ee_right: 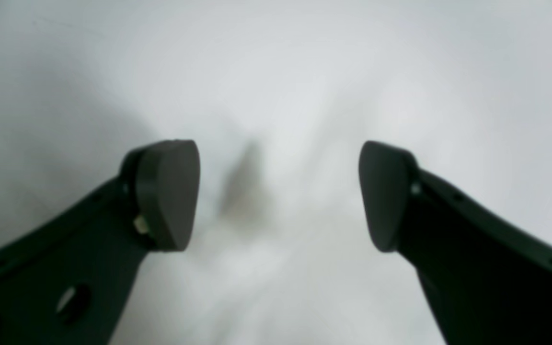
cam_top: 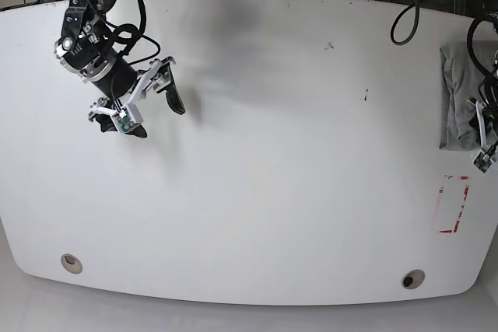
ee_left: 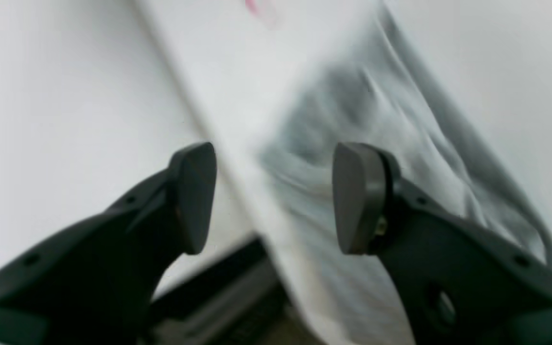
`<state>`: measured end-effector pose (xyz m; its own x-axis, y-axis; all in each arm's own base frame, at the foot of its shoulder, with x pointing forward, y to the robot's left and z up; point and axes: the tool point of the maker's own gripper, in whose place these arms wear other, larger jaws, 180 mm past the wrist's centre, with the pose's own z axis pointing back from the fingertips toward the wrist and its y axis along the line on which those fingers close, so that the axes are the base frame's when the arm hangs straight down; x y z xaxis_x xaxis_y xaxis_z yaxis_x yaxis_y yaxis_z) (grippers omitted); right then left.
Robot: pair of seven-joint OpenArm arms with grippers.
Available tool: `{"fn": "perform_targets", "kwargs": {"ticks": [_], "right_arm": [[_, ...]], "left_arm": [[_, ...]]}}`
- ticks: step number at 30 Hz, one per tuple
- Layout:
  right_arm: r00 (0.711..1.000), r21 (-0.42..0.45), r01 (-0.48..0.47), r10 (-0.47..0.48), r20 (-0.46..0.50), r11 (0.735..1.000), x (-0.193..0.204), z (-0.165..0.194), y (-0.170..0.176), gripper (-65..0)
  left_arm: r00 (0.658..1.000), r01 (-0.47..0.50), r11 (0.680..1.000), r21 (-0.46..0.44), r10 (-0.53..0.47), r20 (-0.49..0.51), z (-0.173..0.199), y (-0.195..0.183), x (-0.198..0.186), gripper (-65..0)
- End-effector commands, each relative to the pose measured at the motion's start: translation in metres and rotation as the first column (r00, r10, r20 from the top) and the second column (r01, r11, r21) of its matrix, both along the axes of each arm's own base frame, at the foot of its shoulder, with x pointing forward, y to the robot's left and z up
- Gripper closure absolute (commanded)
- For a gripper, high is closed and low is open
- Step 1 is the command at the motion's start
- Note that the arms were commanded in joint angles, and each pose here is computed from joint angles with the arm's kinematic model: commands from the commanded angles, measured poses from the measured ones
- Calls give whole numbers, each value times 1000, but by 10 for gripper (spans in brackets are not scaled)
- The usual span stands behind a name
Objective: Layout the t-shirt on the table in an organized manner, then fold the t-shirt properly
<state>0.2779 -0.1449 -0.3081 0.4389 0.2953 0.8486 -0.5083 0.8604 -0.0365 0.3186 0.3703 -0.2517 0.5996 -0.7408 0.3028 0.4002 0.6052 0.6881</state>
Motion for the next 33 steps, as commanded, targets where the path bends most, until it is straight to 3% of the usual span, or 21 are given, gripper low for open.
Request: {"fn": "perform_targets", "kwargs": {"ticks": [1,4,7,14,19,26,29,33], "right_arm": [[998,15,-14,13,67,1000,7,19,2,-496],[996,15,-14,13,86,1000,12,24,2,-495],[995,10,-12,11,99,1000,18,28,2,-495],[991,-115,36,-21,131,993,27,24,-7,-495],[974,-129,60,-30,224,990,31,29,-3,-495],[959,-78,67,-42,282,995,22,24,1,-495],[952,-34,118,-104,288,992,14,18,-11,-495],[948,-6,185,-177,264,983,-9,5,-25,-495]], "left_arm": [[997,30,999,15,-31,64,21,-23,5,-354],[993,51,999,-6,-50,105,26,-47,4,-354],[990,67,993,-93,-54,130,15,-73,4,-353],[965,129,953,-273,-57,256,-5,-133,15,-353],[897,211,874,-437,5,442,-3,-173,25,-353],[829,298,761,-577,94,552,-12,-213,16,-353],[837,306,742,-596,88,540,-24,-227,2,-353],[874,273,732,-625,83,480,-49,-237,-32,-351]]}}
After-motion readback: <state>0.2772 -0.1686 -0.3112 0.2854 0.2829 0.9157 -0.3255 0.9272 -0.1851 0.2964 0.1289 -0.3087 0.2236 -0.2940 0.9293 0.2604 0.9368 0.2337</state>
